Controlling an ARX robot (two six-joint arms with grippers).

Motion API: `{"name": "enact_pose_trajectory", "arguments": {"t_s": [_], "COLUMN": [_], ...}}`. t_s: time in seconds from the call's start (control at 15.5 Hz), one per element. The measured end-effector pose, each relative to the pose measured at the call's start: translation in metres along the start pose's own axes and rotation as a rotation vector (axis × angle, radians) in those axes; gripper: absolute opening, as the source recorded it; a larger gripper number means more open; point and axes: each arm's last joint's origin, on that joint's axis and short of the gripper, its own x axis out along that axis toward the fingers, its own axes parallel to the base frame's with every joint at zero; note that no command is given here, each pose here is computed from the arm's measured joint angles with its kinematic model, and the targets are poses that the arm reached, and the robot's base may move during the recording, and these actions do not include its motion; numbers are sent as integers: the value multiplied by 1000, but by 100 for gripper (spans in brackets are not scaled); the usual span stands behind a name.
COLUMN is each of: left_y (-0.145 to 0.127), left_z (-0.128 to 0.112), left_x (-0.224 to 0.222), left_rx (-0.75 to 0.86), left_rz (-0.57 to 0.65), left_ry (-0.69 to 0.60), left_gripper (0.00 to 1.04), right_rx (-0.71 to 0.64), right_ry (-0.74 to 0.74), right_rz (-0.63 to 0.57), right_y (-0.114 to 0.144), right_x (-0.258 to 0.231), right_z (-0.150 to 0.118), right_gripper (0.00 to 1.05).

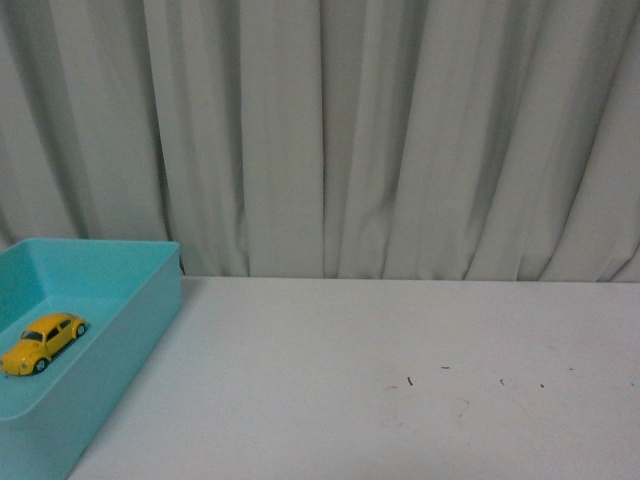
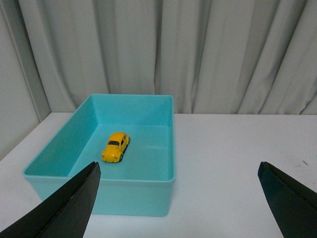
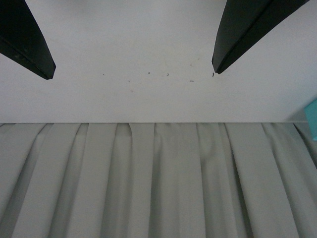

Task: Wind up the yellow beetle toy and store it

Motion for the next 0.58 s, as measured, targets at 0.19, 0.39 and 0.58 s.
{"name": "enact_pose_trajectory", "arguments": {"t_s": [0.19,0.39,0.58], "left_y": [0,0,0], "left_z": [0,0,0], "left_x": [0,0,0], "left_rx": [0,0,0], "left_rz": [0,0,-1], "left_ry": [0,1,0], "left_gripper": [98,98,98], "right_rx": [0,0,0], "right_ry": [-2,-2,-3], "right_rz": [-2,-1,-1], "right_y": [0,0,0], "right_x": [0,0,0], "right_z": [0,0,0], "right_gripper": [98,98,98]}}
